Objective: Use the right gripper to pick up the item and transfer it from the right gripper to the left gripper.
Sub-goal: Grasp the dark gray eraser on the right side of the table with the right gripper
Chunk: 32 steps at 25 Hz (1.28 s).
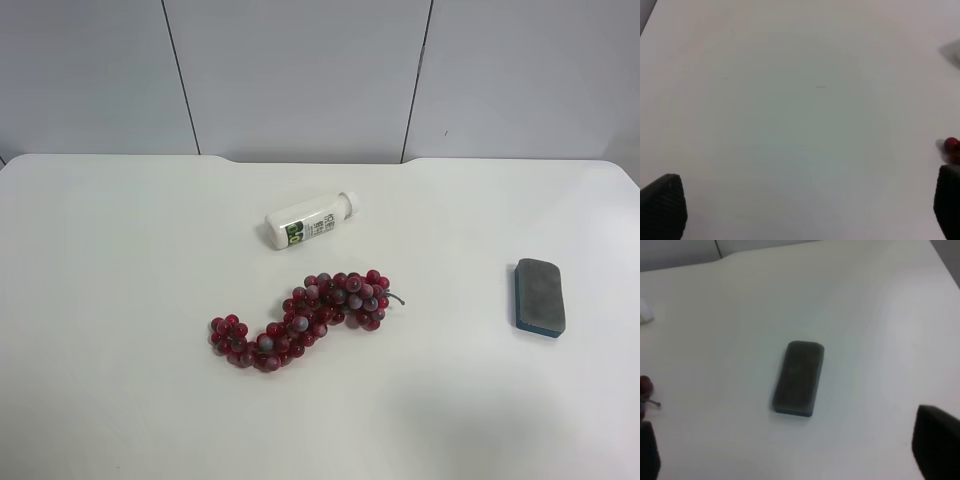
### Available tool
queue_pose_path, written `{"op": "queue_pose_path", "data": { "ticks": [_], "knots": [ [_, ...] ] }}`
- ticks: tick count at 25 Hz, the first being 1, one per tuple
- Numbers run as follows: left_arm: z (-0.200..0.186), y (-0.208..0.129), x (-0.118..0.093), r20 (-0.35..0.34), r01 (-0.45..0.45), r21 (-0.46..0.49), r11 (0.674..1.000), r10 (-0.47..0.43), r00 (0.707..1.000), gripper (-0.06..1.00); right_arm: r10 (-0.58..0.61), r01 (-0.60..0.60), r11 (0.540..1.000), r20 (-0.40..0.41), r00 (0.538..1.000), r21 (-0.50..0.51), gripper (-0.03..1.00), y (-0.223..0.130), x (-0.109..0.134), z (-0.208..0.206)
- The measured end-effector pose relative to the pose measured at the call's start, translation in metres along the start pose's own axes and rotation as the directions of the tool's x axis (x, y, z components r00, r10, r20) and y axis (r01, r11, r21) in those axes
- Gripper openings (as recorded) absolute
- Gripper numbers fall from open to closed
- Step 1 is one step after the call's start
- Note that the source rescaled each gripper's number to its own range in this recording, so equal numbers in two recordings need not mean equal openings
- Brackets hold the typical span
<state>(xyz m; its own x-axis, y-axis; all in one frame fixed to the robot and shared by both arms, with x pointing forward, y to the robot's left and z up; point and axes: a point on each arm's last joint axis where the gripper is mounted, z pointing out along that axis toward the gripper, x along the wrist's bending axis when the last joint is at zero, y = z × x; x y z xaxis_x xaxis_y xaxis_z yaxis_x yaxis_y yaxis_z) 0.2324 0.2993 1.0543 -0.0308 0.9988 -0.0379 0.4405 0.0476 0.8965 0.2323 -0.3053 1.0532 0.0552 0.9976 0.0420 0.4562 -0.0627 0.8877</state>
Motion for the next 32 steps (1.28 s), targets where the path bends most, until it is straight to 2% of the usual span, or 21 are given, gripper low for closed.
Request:
{"op": "queue_pose_path", "data": {
  "ticks": [7,9,13,19,24,26,28,32],
  "knots": [
    [0.0,0.0,0.0,0.0,0.0,0.0,1.0,0.0,1.0,1.0,0.014,-0.014,1.0,0.001,1.0,0.009,1.0,0.0,0.0,0.001],
    [0.0,0.0,0.0,0.0,0.0,0.0,1.0,0.0,1.0,1.0,0.033,-0.033,0.998,0.008,0.999,0.061,1.0,0.005,0.001,0.005],
    [0.0,0.0,0.0,0.0,0.0,0.0,1.0,0.0,1.0,1.0,0.039,-0.045,0.973,0.032,0.999,0.228,1.0,0.027,0.004,0.026],
    [0.0,0.0,0.0,0.0,0.0,0.0,1.0,0.0,1.0,1.0,0.015,-0.043,0.88,0.064,0.998,0.473,1.0,0.061,0.011,0.077],
    [0.0,0.0,0.0,0.0,0.0,0.0,1.0,0.0,1.0,1.0,0.016,-0.083,0.76,0.109,0.994,0.645,1.0,0.073,0.015,0.132],
    [0.0,0.0,0.0,0.0,0.0,0.0,1.0,0.0,1.0,1.0,0.032,-0.121,0.715,0.141,0.99,0.688,1.0,0.072,0.017,0.155],
    [0.0,0.0,0.0,0.0,0.0,0.0,1.0,0.0,1.0,1.0,0.044,-0.146,0.694,0.161,0.986,0.705,1.0,0.071,0.019,0.175],
    [0.0,0.0,0.0,0.0,0.0,0.0,1.0,0.0,1.0,1.0,0.05,-0.156,0.678,0.166,0.985,0.719,1.0,0.062,0.021,0.21]
  ]
}}
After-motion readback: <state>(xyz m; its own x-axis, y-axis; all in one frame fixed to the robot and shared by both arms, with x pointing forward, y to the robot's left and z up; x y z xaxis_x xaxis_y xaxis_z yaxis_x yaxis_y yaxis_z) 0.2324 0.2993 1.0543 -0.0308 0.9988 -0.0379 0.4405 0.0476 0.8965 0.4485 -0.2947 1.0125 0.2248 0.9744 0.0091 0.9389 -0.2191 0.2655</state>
